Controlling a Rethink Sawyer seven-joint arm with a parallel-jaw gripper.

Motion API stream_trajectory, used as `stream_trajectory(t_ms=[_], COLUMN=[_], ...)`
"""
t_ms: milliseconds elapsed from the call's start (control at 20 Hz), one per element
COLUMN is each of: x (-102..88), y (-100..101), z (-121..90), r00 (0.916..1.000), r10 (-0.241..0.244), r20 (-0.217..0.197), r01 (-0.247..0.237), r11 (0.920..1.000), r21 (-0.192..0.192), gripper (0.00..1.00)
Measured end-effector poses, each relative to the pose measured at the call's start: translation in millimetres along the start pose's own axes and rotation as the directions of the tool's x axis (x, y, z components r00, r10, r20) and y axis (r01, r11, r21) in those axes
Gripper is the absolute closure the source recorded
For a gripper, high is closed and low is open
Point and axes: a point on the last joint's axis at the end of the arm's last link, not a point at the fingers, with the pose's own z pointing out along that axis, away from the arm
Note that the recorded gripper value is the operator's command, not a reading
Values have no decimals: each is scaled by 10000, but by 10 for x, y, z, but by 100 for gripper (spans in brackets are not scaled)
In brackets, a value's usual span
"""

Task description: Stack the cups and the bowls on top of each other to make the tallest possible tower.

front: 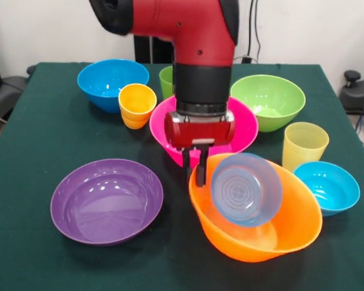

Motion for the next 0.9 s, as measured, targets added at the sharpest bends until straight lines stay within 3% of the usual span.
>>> stream_trajectory(t_ms=[250,400,900], x=[-284,-436,-777], y=[-77,-112,10], z=[-345,-521,-893], r00=[9924,9857,9755], r10=[1130,1466,1699], r20=[-477,-833,-1399], r01=[-1148,-1504,-1820], r11=[9928,9878,9801], r21=[-353,-410,-788], gripper=[100,100,100])
